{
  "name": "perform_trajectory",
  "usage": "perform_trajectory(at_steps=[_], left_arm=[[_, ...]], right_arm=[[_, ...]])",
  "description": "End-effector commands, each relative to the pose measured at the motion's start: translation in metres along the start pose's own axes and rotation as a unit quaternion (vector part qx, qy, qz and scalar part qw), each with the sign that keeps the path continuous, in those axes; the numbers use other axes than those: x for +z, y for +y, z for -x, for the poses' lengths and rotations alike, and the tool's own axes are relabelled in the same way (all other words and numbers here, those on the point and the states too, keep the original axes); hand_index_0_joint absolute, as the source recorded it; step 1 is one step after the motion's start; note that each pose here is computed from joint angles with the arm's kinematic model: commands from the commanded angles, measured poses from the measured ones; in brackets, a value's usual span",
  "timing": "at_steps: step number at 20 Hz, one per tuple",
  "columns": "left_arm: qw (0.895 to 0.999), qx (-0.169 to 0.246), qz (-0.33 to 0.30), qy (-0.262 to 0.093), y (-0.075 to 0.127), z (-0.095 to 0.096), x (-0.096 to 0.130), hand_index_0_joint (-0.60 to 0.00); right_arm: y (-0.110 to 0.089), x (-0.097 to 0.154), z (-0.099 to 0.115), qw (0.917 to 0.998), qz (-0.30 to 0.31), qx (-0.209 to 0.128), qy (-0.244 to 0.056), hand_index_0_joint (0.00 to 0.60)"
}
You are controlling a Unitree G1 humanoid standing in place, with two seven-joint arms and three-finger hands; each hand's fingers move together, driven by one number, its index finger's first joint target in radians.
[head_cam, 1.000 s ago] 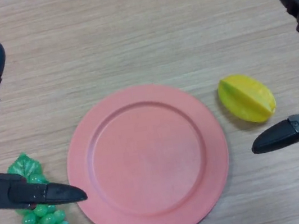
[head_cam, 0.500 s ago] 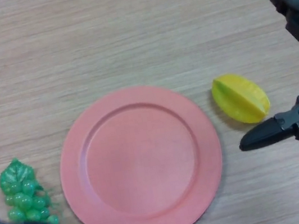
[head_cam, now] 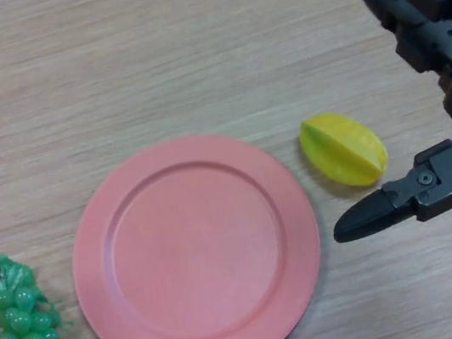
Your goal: Pick up the green grapes and place it on the plate
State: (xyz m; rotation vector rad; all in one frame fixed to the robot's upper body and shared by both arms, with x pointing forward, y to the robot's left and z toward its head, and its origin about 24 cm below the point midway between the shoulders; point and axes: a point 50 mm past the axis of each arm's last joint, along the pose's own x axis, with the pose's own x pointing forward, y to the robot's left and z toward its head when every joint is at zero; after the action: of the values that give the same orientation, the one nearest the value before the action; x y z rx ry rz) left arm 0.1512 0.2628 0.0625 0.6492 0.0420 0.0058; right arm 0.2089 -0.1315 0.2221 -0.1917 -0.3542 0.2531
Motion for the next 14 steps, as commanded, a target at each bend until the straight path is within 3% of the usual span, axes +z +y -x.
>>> perform_trajectory(at_steps=[1,7,12,14], left_arm=[[0.995,0.069,-0.047,-0.055,0.022,0.000,0.014,0.000],[0.990,0.071,-0.115,-0.045,0.018,-0.007,0.005,0.000],[0.972,0.119,-0.203,-0.014,0.014,-0.019,-0.015,0.000],[0.971,0.124,-0.206,-0.008,0.013,-0.025,-0.017,0.000]], right_arm=[[-0.005,0.025,0.005,0.9948,0.020,-0.020,-0.097,0.000],[-0.009,0.024,0.009,0.9949,0.012,-0.026,-0.096,0.000],[-0.014,0.022,0.013,0.9953,0.013,-0.030,-0.091,0.000],[-0.016,0.022,0.013,0.9952,0.012,-0.032,-0.092,0.000]])
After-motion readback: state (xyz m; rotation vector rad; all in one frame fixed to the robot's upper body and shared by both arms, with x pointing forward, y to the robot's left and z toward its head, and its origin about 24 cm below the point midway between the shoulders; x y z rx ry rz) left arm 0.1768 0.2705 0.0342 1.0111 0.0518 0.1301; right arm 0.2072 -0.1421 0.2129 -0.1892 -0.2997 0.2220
